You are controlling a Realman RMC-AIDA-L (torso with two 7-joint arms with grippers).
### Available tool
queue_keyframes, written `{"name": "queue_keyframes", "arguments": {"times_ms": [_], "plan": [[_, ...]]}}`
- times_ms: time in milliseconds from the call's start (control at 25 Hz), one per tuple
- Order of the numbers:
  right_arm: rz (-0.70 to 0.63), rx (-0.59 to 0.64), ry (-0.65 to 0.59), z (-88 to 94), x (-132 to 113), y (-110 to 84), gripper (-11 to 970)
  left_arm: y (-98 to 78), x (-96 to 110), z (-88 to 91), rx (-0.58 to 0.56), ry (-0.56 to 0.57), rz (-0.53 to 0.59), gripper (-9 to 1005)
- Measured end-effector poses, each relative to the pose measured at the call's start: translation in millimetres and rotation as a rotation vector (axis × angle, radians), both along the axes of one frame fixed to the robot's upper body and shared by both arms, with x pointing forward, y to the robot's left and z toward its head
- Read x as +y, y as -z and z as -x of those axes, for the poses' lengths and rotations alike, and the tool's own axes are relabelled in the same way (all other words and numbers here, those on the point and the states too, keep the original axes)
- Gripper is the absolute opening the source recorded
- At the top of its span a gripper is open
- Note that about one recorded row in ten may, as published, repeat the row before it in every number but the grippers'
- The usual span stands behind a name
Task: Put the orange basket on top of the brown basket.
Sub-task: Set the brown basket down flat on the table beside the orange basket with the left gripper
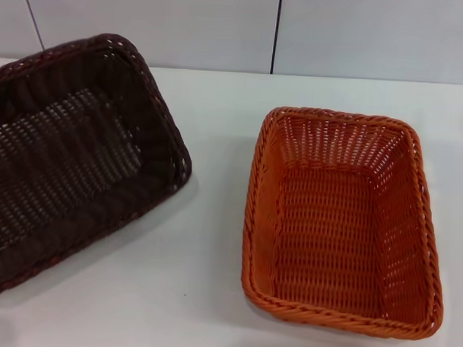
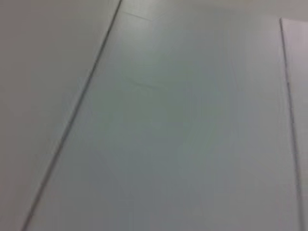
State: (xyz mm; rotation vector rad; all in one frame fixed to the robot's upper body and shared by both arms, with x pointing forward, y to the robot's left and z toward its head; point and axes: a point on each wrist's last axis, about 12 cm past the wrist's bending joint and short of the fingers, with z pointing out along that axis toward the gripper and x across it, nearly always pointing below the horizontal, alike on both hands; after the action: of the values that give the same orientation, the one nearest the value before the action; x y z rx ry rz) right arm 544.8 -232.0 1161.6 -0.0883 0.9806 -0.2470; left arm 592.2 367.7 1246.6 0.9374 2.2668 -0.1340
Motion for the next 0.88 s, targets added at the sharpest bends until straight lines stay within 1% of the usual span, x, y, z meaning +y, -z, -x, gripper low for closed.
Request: {"name": "queue_keyframes", "arguments": {"times_ms": [40, 80, 120, 160, 200, 280, 400, 440, 480, 560, 640, 680, 800, 840, 880], "plan": [[0.000, 0.000, 0.000, 0.0, 0.0, 0.0, 665, 0.0, 0.0, 0.0, 0.000, 0.000, 0.000, 195], [-0.028, 0.008, 0.035, 5.6, -5.0, 0.7, 665, -6.2, -1.4, -0.3, -0.002, 0.093, -0.030, 195], [-0.028, 0.008, 0.035, 5.6, -5.0, 0.7, 665, -6.2, -1.4, -0.3, -0.002, 0.093, -0.030, 195], [-0.054, 0.010, 0.065, 12.2, -11.8, 2.0, 665, -13.6, -5.3, -0.8, 0.004, 0.236, -0.058, 195], [-0.054, 0.010, 0.065, 12.2, -11.8, 2.0, 665, -15.7, -7.1, -2.2, 0.007, 0.278, -0.063, 195], [-0.066, 0.006, 0.091, 19.6, -17.8, 4.3, 665, -18.6, -10.5, -3.9, 0.016, 0.351, -0.068, 195], [-0.067, 0.008, 0.116, 27.6, -21.8, 8.9, 664, -21.8, -19.7, -6.1, 0.029, 0.468, -0.066, 195], [-0.067, 0.008, 0.116, 27.6, -21.8, 8.9, 664, -22.8, -23.9, -6.8, 0.034, 0.512, -0.065, 195], [-0.064, 0.011, 0.123, 28.7, -22.9, 10.0, 664, -22.8, -23.9, -6.8, 0.034, 0.512, -0.065, 195], [-0.049, 0.022, 0.141, 31.1, -24.3, 12.6, 664, -26.5, -36.5, -9.8, 0.040, 0.608, -0.062, 195], [-0.038, 0.025, 0.153, 33.8, -23.9, 14.2, 664, -27.0, -39.8, -10.5, 0.042, 0.630, -0.060, 195], [-0.035, 0.024, 0.160, 35.3, -23.7, 14.7, 664, -25.5, -50.2, -12.6, 0.057, 0.691, -0.057, 195], [-0.017, 0.021, 0.189, 39.8, -23.6, 15.7, 664, -18.2, -62.9, -16.0, 0.084, 0.737, -0.080, 196], [-0.009, 0.021, 0.197, 40.9, -23.2, 15.9, 664, -18.2, -62.9, -16.0, 0.084, 0.737, -0.080, 196], [0.001, 0.021, 0.207, 41.9, -22.8, 16.1, 664, -11.8, -69.9, -18.2, 0.098, 0.752, -0.100, 196]]}}
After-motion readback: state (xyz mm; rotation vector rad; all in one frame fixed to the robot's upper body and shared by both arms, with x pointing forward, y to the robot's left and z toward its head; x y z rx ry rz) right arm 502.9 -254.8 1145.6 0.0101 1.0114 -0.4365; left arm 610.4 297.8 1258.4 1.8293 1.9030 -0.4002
